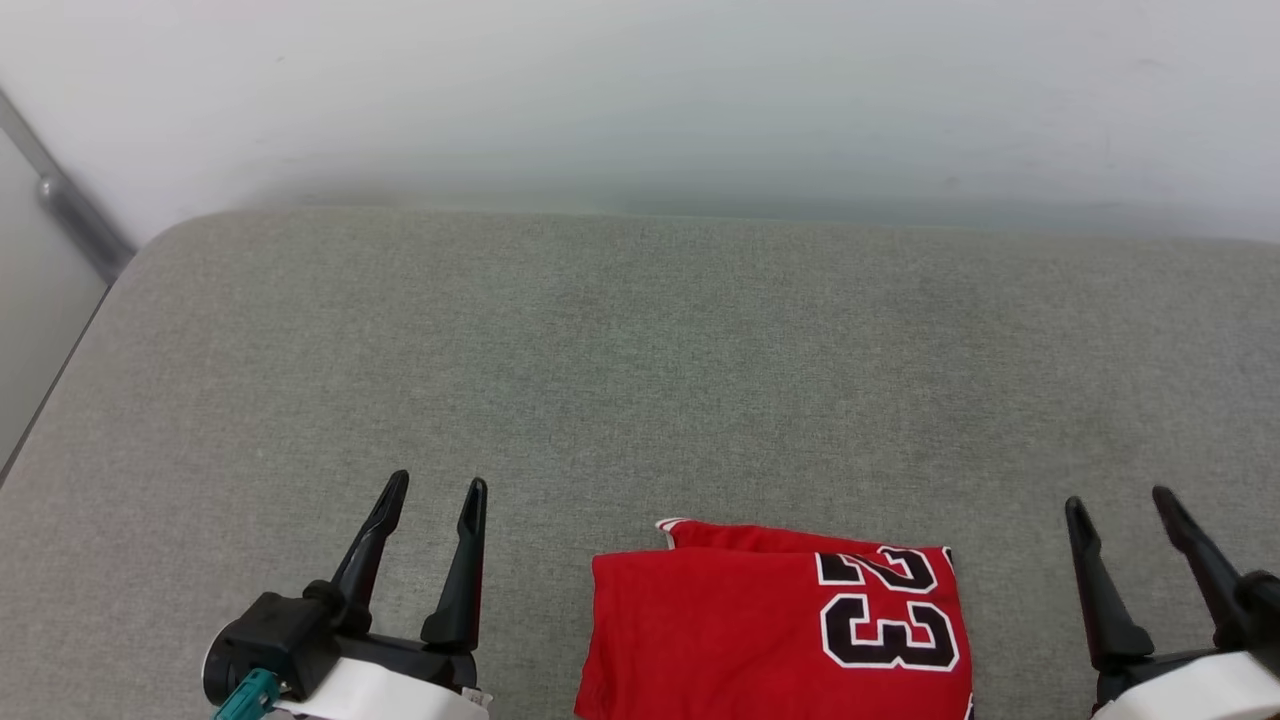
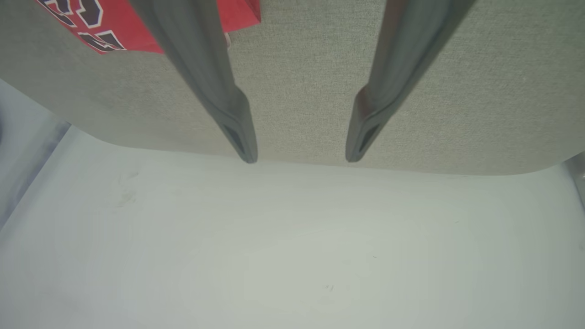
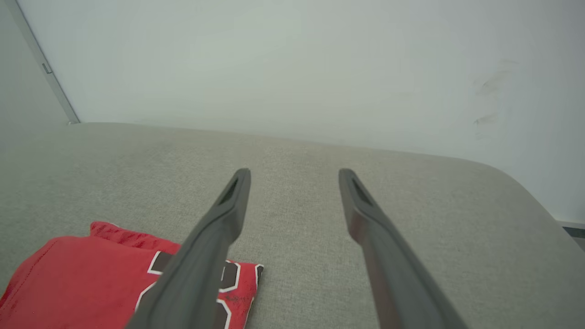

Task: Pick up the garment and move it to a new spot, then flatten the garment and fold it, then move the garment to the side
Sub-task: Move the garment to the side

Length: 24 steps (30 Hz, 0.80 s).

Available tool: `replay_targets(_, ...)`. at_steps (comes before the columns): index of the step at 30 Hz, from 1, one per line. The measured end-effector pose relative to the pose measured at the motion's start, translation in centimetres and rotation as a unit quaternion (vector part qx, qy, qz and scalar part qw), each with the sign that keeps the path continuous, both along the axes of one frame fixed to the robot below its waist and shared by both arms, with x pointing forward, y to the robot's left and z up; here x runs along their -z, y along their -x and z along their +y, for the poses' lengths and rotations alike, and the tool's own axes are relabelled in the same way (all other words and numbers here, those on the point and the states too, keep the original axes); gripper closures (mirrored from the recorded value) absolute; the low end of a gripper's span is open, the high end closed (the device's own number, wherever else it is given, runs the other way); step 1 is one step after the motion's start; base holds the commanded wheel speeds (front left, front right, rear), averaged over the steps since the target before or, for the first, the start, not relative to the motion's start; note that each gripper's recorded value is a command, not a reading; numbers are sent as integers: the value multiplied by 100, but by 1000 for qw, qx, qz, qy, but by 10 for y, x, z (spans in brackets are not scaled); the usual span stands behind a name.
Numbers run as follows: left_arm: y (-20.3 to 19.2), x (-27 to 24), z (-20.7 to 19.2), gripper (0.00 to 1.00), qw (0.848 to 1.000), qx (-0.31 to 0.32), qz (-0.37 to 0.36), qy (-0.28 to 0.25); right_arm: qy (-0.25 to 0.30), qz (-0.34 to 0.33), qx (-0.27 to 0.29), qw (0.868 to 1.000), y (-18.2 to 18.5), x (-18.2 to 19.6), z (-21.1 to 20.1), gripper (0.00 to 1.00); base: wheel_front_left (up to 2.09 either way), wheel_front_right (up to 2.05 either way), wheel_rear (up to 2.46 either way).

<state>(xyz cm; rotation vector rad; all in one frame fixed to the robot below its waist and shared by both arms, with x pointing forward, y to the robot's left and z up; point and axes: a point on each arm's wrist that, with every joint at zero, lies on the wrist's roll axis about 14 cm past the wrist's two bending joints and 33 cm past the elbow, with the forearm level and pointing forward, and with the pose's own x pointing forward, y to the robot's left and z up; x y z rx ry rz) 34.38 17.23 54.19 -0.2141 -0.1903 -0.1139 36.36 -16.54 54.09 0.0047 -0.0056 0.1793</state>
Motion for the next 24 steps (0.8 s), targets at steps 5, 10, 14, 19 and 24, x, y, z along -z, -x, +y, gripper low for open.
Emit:
replay_targets(5,0,5,1,0,1000,-1,8,-2,22,131,-25,991,4,37,9,0,0,0,0)
replay_targets(10,-1,7,4,0,1000,-6,12,-2,13,270,-52,961,17,75,21,0,0,0,0)
replay_targets(14,-2,9,7,0,1000,-10,16,-3,43,354,-67,932,28,100,21,0,0,0,0)
replay_targets(19,-2,15,12,0,999,-19,27,-4,23,420,-77,904,28,124,32,0,0,0,0)
replay_targets(24,-4,21,19,0,999,-30,37,-4,2,472,-103,875,26,149,54,0,0,0,0)
